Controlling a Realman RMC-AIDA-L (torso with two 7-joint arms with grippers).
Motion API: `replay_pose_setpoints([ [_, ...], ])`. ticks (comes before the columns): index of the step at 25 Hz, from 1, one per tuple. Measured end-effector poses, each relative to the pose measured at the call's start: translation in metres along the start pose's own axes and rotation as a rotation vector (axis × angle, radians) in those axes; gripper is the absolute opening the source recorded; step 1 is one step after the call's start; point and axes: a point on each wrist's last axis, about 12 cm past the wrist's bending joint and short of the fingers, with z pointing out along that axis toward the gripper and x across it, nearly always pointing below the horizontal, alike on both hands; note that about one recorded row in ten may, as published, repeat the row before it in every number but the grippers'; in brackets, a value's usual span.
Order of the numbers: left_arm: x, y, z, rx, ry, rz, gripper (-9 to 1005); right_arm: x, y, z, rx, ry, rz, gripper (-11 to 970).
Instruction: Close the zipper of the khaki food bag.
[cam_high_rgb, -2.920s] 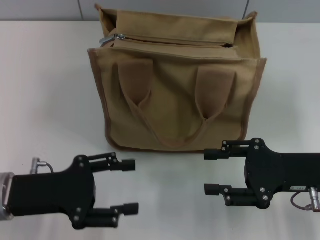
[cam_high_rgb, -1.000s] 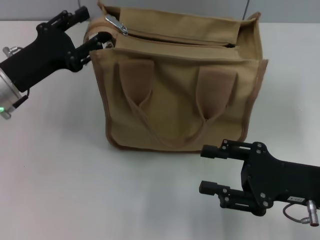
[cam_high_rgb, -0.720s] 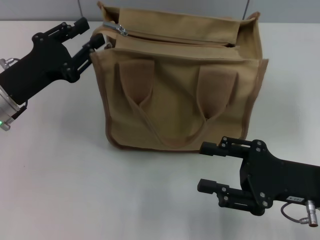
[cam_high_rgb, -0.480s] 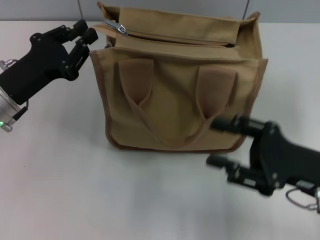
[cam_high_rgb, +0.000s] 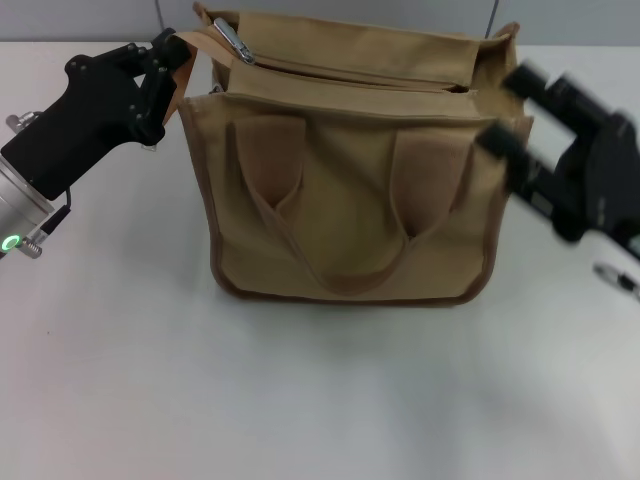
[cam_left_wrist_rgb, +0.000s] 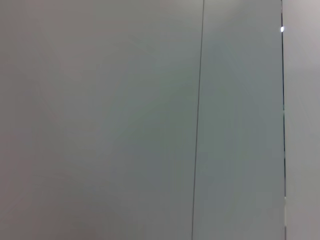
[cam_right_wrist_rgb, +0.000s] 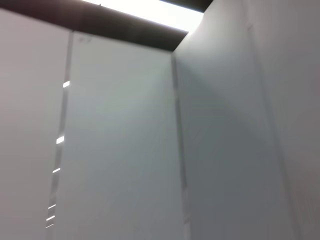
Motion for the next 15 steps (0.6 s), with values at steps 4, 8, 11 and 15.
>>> replay_pose_setpoints([
  [4, 0.001, -0.004, 0.006, 0.008, -0.020, -0.031, 15, -0.004, -0.018, 0.014, 0.069, -0.026, -0.074, 628],
  [8, 0.002, -0.007, 0.013, 0.006, -0.046, -0.056, 14, 0.000, -0.041, 0.046, 0.078, 0.043, -0.122, 628],
  [11, 0.001, -0.009, 0.019, 0.015, -0.060, -0.072, 14, 0.006, -0.056, 0.071, 0.091, 0.110, -0.149, 628],
  [15, 0.001, -0.009, 0.020, 0.016, -0.064, -0.071, 15, 0.009, -0.061, 0.080, 0.095, 0.146, -0.212, 628],
])
